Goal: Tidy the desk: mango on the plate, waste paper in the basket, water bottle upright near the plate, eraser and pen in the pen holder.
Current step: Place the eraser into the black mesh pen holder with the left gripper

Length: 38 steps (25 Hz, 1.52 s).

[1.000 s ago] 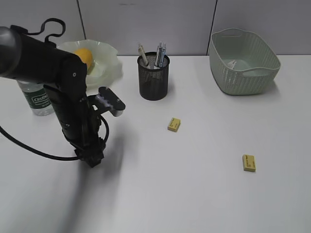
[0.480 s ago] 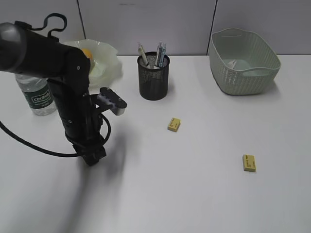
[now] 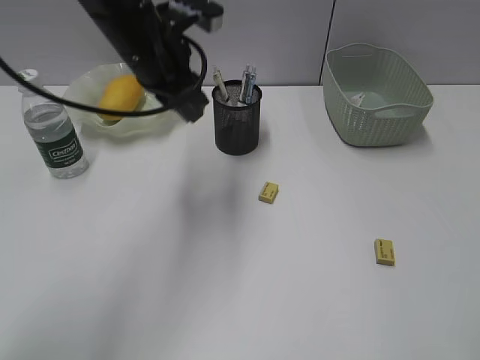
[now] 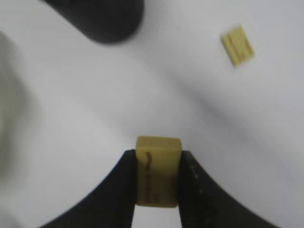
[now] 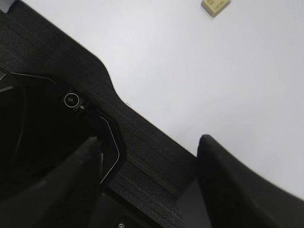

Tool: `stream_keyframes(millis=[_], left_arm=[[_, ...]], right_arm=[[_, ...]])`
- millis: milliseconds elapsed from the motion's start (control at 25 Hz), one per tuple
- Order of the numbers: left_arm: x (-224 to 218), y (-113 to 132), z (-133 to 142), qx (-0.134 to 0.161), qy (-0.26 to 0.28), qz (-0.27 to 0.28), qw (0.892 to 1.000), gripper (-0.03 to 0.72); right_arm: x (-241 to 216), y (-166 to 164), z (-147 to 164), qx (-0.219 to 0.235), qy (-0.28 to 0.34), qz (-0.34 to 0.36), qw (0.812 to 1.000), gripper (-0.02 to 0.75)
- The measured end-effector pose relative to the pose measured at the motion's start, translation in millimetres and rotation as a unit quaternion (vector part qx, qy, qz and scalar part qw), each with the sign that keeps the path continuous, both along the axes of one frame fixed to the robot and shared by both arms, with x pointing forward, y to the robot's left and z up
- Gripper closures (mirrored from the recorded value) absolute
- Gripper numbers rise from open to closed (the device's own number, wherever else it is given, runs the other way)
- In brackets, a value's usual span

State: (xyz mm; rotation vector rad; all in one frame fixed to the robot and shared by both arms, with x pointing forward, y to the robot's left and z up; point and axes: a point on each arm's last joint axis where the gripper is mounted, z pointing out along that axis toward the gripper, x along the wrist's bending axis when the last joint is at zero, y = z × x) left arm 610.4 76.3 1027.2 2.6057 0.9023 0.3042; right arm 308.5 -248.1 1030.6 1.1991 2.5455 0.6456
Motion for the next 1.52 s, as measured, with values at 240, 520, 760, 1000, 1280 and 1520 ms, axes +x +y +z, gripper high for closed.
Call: stream_keyframes(millis=[240, 520, 760, 1000, 1280, 1520], left_arm=[[25, -20, 40, -0.149, -0.139, 0.035, 0.978, 0.485], [48, -33, 19, -0.221, -0.179, 0.08, 0.955, 0.485], [61, -40, -18, -0.229, -0.163, 0.104, 0.954, 0.485], [68, -43, -49, -0.216, -0.144, 0.113, 0.959, 0.485], [69, -43, -61, -0.221, -0.129, 0.125, 0.959, 0.43], [69, -43, -59, -0.223, -0.128, 0.125, 0.958, 0.318]], right_arm=[[0, 0, -1, 0.0, 0.001, 0.0, 1.0, 0.237], [0, 0, -1, 0.0, 0.001, -0.004, 1.0, 0.245], [0, 0, -1, 0.0, 0.001, -0.005, 1.0, 0.249], [0, 0, -1, 0.001, 0.001, -0.006, 1.0, 0.249], [0, -1, -1, -0.001, 0.001, -0.006, 1.0, 0.251], [0, -1, -1, -0.001, 0.001, -0.006, 1.0, 0.251]])
